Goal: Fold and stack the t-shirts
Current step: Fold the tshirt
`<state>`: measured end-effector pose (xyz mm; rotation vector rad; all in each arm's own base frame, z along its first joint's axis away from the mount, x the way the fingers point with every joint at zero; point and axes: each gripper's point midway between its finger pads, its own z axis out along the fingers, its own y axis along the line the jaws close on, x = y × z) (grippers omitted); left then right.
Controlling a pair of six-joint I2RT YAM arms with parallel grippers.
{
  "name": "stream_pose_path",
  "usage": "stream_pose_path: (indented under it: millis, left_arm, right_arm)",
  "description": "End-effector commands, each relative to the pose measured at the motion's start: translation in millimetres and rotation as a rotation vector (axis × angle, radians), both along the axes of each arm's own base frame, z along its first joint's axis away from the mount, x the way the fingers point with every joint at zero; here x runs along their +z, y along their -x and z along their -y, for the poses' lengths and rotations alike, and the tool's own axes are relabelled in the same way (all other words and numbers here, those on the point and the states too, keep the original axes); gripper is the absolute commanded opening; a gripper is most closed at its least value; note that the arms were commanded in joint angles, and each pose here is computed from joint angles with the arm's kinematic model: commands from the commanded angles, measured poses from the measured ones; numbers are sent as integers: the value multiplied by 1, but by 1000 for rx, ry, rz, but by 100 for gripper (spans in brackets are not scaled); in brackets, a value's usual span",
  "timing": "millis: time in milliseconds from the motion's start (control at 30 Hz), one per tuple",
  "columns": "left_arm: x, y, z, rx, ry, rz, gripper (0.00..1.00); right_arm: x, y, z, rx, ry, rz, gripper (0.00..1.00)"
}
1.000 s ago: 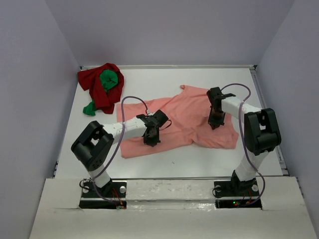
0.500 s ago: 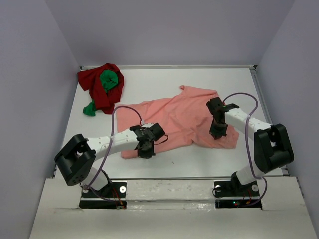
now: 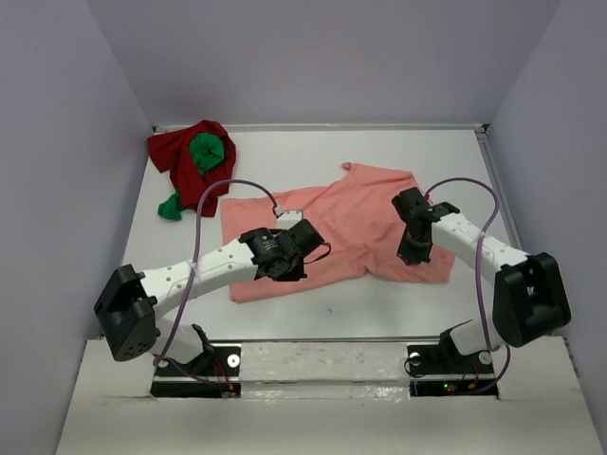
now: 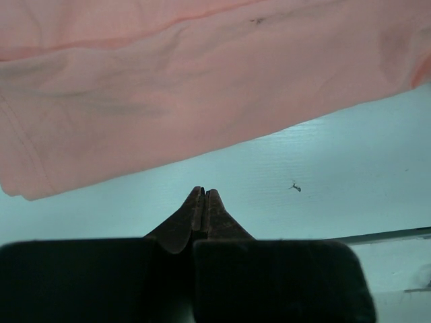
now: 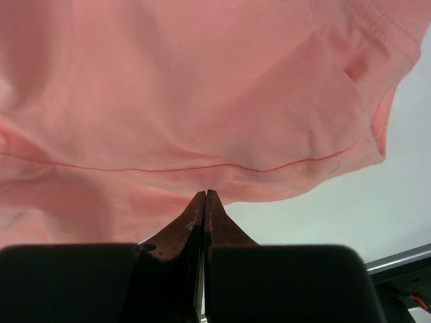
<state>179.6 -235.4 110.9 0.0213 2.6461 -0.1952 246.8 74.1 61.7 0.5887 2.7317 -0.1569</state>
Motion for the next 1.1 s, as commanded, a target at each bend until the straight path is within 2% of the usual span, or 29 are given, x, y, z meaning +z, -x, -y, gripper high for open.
stream_pose_path:
  millis: [0,233,400,533,733,867,967,1067]
  left_arm:
    - [-4,-11,9,-40,-17,38,0]
    - [-6,-17,29,-104,14,42,0]
    - [9,-21,30,-120,37,79,0]
    - [24,-26,29,-131,64,114,0]
    - [29,-26,23,-147,87,129,0]
    - [26,-23,17,-146,89,131,0]
    - [17,-21,14,-144,80,122,0]
    - [6,-20,16,-151,75,101,0]
  right_arm:
    - [-12,4,7,-61,55,-9,0]
    - [-23,15,32,-152,222,-115,0]
    - [-24,31,50,-268,380,-242,0]
    - [-21,38,57,-356,451,-269,0]
    - [-2,42,74,-477,573,-225,0]
    - [14,38,87,-480,682,-207,0]
    - [19,29,83,-451,677,-178,0]
    - [42,6,65,-363,627,-72,0]
